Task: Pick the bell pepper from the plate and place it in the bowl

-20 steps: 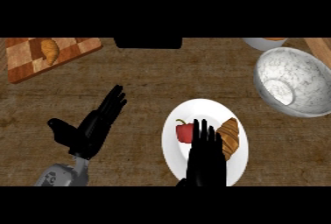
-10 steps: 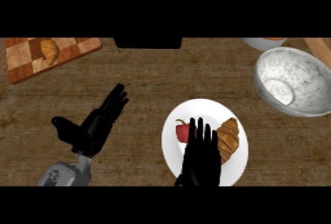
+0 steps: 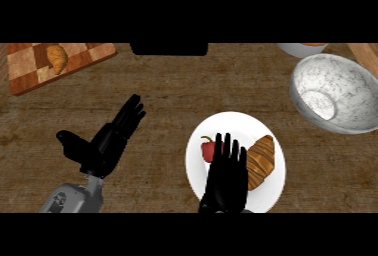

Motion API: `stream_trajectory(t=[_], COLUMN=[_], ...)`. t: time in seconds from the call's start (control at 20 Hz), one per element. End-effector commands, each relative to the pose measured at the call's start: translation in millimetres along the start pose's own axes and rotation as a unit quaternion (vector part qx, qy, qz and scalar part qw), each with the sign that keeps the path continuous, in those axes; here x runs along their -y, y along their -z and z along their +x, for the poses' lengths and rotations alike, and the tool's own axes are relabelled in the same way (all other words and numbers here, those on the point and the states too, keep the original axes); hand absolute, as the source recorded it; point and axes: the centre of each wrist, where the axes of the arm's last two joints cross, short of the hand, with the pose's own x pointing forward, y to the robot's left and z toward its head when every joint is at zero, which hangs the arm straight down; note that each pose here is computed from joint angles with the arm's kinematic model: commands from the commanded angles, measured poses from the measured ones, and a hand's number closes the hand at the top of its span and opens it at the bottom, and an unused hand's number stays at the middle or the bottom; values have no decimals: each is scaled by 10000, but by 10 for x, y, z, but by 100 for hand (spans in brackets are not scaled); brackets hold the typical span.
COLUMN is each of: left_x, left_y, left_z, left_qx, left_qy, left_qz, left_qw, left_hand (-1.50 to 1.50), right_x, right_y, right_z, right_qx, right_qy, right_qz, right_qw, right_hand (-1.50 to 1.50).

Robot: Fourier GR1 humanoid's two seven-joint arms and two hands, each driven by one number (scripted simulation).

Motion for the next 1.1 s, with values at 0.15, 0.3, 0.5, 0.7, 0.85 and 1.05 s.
stream_trajectory(t=[0.15,0.3,0.5,0.7,0.85,1.05], left_x=[-52,8,117,-6,-133,-56], left_y=[49,6,73,-50,18,-3], left_z=[83,27,-97,84,-22,92], left_qx=[79,16,60,35,39,15], left_qy=[90,28,79,22,103,123], left_qz=[-48,43,-69,-86,19,-36], left_qw=[9999,10000,9999,10000,9999,9999], left_hand=[0,0,0,0,0,0], right_x=[-12,-124,-130,-77,-81,-303], right_y=[-14,14,157,178,104,150], right_z=[117,105,212,241,258,246], right_qx=[-1027,-1093,-1052,-730,-590,-533], right_qy=[308,265,216,247,174,121], right_qz=[-33,2,-76,-317,-319,-373], right_qw=[9942,9937,9942,9965,9976,9978], right_hand=[-150,-150,-150,150,150,150])
